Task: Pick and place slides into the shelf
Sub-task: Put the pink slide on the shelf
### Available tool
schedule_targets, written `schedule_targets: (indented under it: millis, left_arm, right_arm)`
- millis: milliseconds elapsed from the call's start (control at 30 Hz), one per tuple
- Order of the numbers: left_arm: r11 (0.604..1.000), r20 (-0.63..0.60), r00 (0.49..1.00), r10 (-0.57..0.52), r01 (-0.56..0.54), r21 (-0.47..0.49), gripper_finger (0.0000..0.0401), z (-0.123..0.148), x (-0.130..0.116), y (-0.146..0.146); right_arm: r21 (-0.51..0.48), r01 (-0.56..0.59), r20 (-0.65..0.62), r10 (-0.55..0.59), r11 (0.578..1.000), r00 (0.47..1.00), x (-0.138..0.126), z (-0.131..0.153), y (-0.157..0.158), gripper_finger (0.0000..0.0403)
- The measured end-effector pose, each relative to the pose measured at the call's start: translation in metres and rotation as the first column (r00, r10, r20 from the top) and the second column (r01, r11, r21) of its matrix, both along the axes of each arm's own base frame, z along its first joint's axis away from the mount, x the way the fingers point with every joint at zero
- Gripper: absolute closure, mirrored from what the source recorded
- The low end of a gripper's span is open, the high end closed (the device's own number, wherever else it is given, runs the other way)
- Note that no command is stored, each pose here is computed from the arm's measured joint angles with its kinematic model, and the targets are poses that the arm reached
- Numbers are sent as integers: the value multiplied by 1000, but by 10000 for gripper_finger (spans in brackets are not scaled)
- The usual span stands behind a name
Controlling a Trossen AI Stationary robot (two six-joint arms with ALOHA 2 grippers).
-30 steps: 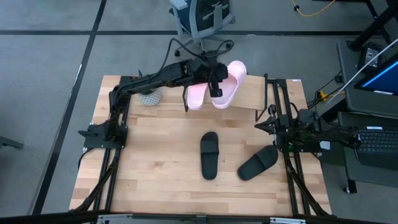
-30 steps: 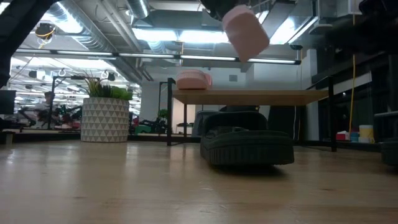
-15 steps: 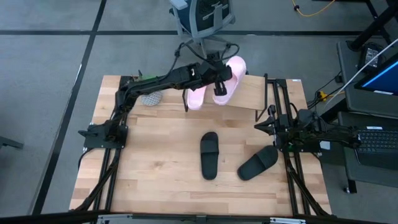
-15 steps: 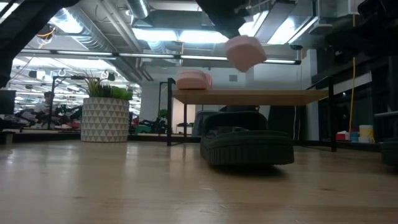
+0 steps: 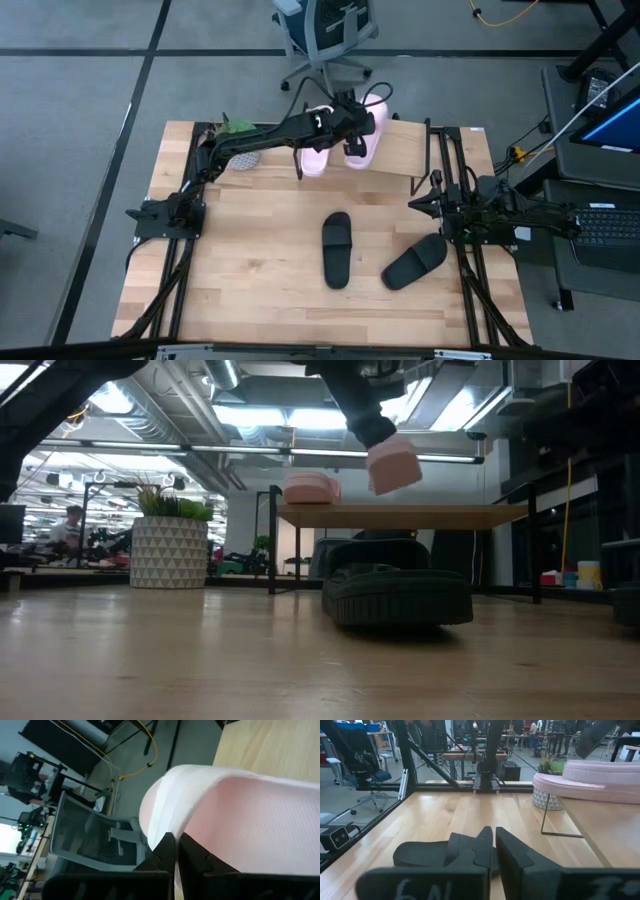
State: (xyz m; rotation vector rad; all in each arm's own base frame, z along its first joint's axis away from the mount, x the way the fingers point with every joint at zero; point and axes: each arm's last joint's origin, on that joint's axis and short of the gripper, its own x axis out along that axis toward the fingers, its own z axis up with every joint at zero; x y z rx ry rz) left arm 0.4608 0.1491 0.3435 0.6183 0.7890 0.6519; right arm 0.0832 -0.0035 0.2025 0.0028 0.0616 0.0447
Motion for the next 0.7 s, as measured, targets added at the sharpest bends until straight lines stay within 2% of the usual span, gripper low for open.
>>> schedule_targets:
  millis: [167, 700]
  left_arm:
    - [999, -24, 999, 34, -33, 12, 401, 0, -3, 0]
    - [996, -46, 996, 77, -79, -42, 401, -6, -7, 0]
  right_arm:
    - [1, 0, -9, 0, 1000, 1000, 0, -1, 0, 377]
    - [1, 0, -10, 0, 1000, 1000, 0, -1, 0, 377]
